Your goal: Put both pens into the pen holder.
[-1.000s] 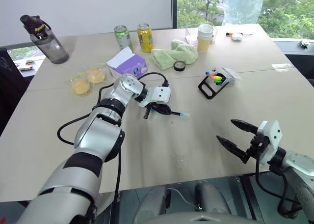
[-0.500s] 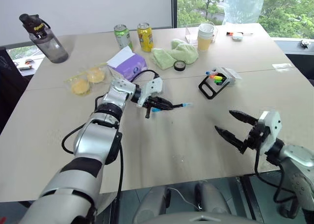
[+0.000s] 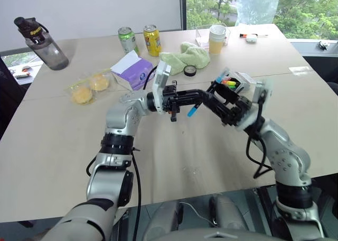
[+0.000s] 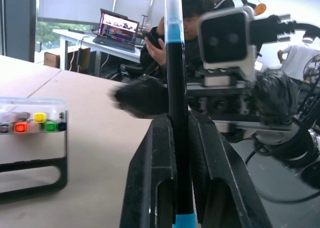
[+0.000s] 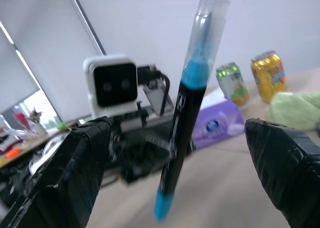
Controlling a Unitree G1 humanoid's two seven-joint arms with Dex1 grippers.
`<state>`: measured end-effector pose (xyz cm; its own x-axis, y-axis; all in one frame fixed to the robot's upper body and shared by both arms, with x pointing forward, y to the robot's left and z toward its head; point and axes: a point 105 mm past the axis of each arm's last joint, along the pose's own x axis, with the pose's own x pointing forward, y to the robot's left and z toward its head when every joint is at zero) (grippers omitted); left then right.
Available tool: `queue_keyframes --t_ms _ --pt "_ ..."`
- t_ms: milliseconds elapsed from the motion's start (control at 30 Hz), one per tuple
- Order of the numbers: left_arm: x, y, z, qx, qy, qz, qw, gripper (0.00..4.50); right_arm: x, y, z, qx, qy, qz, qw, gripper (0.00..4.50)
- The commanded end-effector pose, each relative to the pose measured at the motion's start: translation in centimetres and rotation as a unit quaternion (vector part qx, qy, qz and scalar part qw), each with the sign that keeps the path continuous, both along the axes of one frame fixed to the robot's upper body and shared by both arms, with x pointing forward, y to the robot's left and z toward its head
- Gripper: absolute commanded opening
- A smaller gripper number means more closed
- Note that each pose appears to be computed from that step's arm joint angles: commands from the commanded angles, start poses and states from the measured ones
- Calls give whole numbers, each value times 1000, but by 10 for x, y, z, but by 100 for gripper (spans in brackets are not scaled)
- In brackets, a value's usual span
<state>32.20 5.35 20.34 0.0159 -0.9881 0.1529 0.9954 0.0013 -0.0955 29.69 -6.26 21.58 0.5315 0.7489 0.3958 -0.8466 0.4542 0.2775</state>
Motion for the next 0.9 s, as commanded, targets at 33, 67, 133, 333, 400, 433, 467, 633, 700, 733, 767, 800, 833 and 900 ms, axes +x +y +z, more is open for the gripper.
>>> queue_keyframes --t_ms 33,67,133,333,400,433,467,633,700,733,767,800,833,900 --pt "-4 -1 12 -7 -20 5 1000 0 -1 0 12 23 -18 12 999 398" --pt "-4 -2 12 -7 -20 7 1000 0 -1 0 13 25 -20 14 999 370" --pt "-3 -2 11 -5 -15 10 1000 0 -1 0 14 26 -20 19 999 278" --pt "-3 -4 7 5 -7 5 1000 87 -6 0 13 24 -20 24 999 10" --pt "-4 -4 5 13 -13 0 1000 163 -6 -1 14 23 -23 19 999 10" --pt "1 -5 4 17 -24 18 999 193 -4 -2 15 15 -28 10 999 10" --pt "6 -5 3 21 -33 40 998 249 -3 -3 16 8 -35 2 999 10" --pt "24 8 -12 79 -65 112 988 385 18 -12 22 -108 -135 -93 981 10" --pt "34 18 -19 117 -93 152 977 385 24 -12 20 -188 -196 -117 955 10" --pt "37 25 -20 134 -107 171 970 385 25 -12 20 -223 -225 -122 941 10" --pt "39 30 -21 148 -121 183 964 385 26 -12 21 -250 -248 -127 927 10" --pt "39 34 -22 158 -132 192 960 385 27 -12 22 -268 -267 -133 916 10" --pt "40 38 -24 170 -139 208 953 385 29 -12 25 -285 -287 -140 904 10" --pt "37 45 -26 184 -148 230 944 385 35 -13 28 -325 -327 -159 873 10"
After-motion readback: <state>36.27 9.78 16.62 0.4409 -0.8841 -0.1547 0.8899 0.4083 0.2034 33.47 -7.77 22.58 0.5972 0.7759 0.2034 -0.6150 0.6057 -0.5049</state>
